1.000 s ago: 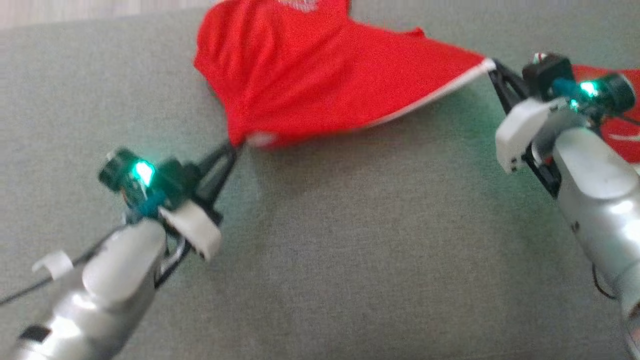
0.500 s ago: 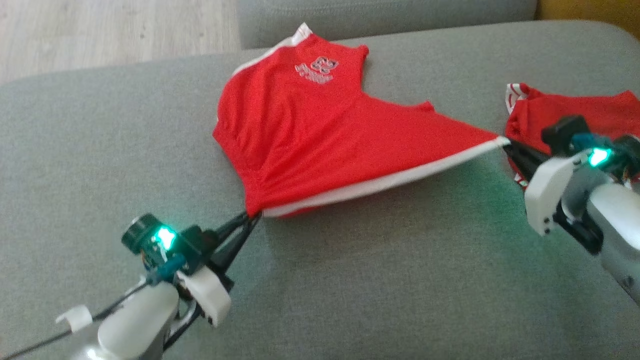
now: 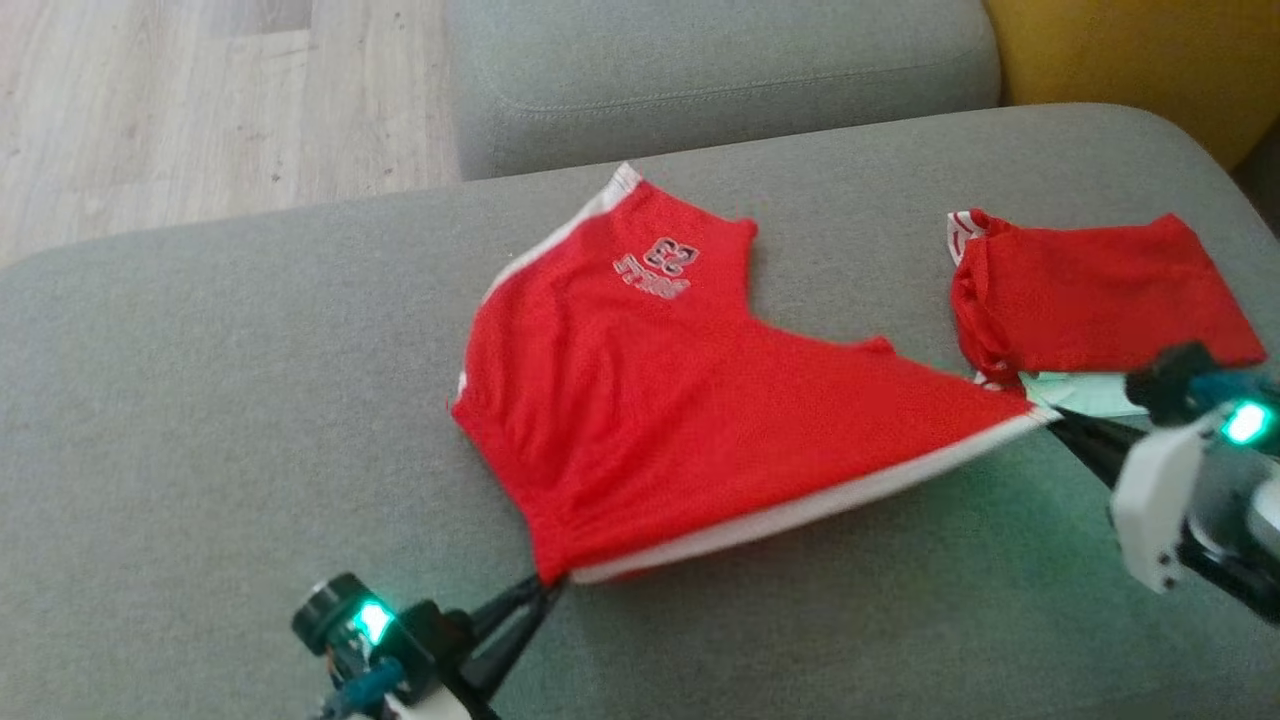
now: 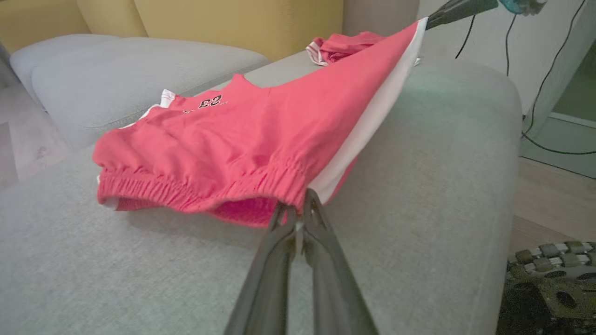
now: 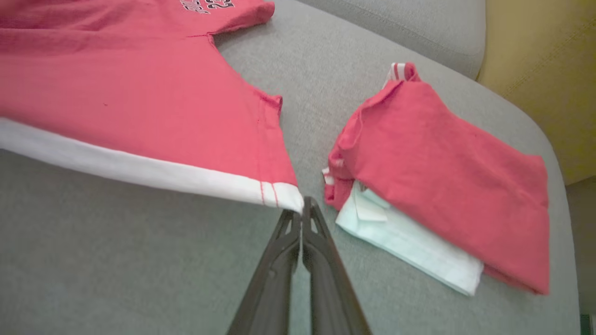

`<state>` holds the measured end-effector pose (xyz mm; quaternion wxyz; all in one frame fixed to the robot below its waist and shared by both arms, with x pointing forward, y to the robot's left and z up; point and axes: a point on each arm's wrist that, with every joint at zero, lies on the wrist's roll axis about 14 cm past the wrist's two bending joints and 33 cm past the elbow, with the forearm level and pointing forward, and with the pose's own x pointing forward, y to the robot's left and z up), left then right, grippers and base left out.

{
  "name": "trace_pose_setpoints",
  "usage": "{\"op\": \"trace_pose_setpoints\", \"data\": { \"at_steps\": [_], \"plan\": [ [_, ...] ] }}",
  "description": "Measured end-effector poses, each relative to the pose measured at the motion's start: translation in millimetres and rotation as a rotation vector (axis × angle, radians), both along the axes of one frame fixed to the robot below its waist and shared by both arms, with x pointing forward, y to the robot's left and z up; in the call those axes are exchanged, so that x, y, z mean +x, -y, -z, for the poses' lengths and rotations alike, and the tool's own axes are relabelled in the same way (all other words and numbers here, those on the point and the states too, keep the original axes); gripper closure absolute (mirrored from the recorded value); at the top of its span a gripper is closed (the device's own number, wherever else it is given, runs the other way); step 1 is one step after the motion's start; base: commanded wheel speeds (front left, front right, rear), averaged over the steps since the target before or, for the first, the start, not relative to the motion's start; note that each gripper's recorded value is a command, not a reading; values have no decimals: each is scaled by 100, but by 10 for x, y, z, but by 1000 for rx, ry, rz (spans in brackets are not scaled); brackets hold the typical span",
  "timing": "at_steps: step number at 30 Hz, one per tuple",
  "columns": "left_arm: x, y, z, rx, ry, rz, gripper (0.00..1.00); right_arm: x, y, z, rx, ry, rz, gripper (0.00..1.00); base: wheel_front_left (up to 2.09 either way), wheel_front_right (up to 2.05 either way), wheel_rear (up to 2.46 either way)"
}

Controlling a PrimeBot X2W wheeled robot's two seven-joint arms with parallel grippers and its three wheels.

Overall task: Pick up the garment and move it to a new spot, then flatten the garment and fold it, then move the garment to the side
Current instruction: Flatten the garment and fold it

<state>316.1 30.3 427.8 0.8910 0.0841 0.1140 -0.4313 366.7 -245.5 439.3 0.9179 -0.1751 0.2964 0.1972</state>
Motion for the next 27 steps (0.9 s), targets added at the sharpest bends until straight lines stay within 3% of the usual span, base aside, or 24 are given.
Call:
{"op": "trace_pose_setpoints", "data": {
  "at_steps": [5,11,21,27],
  "plan": [
    [-113,159,-105,-39,4,27,100,-148,194,-25,-12,-30,28,100,0,0,0],
    [-6,170,-188,-54,20,8,100,142,143,-276,-22,61,6,100,0,0,0],
    [603,-68,-400,-64,102,-93,100,1060,-283,-748,-85,220,-97,100,0,0,0],
    [840,-240,-361,-46,100,-148,100,1524,-603,-766,-102,231,-151,100,0,0,0]
  ]
}}
